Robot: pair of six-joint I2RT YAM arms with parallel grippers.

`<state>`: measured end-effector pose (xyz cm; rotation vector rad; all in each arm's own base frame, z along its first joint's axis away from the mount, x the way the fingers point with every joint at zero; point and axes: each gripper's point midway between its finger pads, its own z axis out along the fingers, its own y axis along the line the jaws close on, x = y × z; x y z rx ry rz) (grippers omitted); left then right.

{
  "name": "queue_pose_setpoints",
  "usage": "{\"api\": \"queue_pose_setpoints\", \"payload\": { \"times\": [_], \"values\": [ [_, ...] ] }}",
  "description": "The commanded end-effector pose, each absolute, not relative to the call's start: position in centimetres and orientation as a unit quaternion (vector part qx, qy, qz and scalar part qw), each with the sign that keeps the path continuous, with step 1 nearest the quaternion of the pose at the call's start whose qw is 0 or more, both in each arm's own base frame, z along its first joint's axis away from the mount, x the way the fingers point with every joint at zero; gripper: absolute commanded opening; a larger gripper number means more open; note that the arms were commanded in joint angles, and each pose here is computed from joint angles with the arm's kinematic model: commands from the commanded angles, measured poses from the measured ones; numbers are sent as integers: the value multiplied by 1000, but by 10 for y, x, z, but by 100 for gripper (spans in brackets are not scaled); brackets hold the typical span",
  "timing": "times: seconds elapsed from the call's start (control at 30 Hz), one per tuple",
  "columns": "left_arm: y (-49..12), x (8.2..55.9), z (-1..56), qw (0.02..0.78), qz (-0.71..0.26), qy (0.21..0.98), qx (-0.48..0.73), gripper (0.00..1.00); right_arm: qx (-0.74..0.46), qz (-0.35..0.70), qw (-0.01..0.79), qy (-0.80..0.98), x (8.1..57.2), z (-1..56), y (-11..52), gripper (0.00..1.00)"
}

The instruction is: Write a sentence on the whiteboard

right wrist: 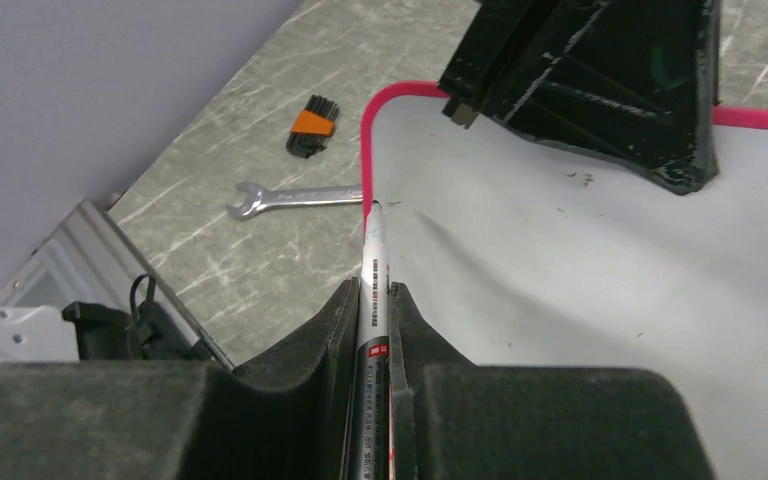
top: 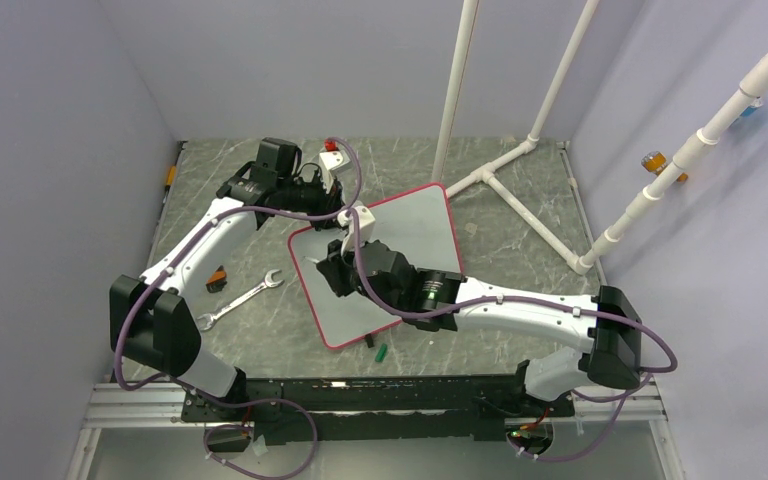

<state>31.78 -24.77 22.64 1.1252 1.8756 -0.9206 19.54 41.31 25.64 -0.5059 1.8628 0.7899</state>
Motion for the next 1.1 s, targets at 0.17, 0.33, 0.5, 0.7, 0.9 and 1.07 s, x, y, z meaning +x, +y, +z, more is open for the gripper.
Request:
{"api": "queue_pose_setpoints", "payload": {
  "times": [0.17, 0.33, 0.5, 0.7, 0.9, 1.07],
  "values": [
    [-236, 331, 220, 405, -292, 730, 466, 0, -163, 309, 547, 761, 214, 273, 411, 0],
    [-236, 331, 220, 405, -292, 731, 466, 0, -166, 310, 542, 764, 214, 265, 415, 0],
    [-236, 332, 219, 404, -292, 732, 465, 0, -167, 304, 538, 768, 215, 257, 415, 0],
    [-236, 331, 219, 404, -291, 732, 465, 0, -167, 293, 531, 777, 214, 244, 414, 0],
    [-236, 331, 220, 405, -291, 732, 465, 0, -165, 286, 524, 785, 213, 234, 409, 0],
    [-236, 331, 221, 406, -291, 731, 465, 0, -161, 282, 513, 795, 210, 222, 403, 0]
  ]
}}
